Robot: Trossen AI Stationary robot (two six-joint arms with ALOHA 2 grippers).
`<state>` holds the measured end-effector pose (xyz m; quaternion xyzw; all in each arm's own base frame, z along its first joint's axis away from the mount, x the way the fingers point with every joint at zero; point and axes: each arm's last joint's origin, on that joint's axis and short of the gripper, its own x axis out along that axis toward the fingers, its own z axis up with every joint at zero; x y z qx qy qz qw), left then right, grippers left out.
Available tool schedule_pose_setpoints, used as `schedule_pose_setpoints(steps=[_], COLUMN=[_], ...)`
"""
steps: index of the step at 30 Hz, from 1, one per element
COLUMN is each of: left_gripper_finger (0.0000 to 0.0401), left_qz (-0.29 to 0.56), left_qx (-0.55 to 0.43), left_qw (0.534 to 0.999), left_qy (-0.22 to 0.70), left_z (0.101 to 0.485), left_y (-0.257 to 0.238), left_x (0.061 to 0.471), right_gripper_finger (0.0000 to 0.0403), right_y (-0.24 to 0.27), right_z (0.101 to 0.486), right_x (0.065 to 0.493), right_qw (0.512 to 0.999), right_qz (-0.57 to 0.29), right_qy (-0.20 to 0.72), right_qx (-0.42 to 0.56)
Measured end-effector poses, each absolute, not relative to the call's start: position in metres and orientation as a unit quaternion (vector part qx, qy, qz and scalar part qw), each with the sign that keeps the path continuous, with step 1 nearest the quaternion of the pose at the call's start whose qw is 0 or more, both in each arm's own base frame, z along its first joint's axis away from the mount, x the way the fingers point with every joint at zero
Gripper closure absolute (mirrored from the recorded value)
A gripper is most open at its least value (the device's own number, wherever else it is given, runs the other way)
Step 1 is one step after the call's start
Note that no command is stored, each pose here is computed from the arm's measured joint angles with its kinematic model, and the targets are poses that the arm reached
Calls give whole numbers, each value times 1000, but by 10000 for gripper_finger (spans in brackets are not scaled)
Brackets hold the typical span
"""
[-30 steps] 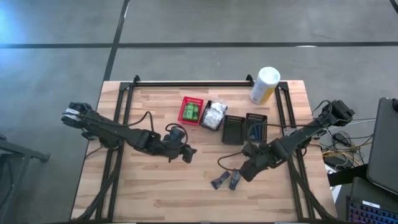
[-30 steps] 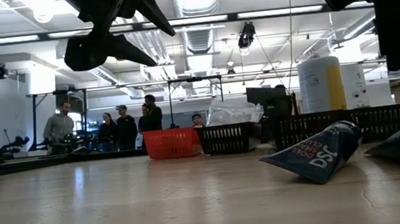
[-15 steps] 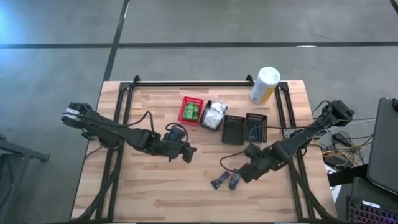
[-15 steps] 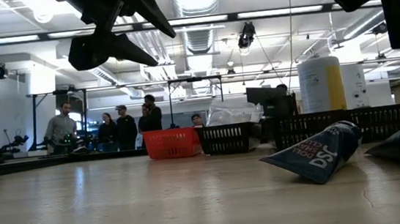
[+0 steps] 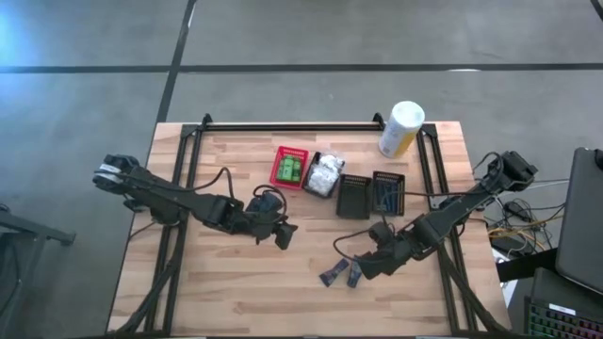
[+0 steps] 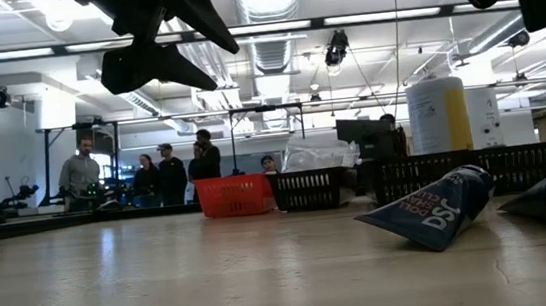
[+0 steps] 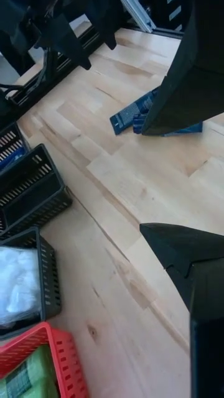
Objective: Pick & Place Travel size toiletries
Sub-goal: Put the shave cream into the middle black bin
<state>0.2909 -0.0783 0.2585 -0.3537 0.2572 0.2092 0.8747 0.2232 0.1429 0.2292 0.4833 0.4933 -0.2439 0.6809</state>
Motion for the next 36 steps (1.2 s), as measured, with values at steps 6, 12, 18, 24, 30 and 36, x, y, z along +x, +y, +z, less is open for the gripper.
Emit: schedule_pose_setpoints(steps=[6,12,18,24,30,36], left_gripper_finger=[156,156,156,156,156,156], left_qz=[209,209,209,209,209,209], left_qx=[-352,-352,-353,-352,-350,-348], left_qw=[875,875,875,875,876,876], left_qy=[258,258,258,258,259,260], left_z=[258,258,258,258,258,258], left_y=[-78,-78,-78,-78,-78,-78], left_x=[291,291,291,291,291,291], right_gripper_finger=[123,107,94,81,68,60], right_y=[143,145,158,171,182,201], right_z=[229,230,228,230,221,201], right_x=[223,223,213,207,205,213], right_qw=[680,673,640,606,595,584], right_qz=[-245,-245,-248,-257,-273,-279], right_qy=[492,491,509,499,503,505], right_qx=[486,496,520,563,564,571])
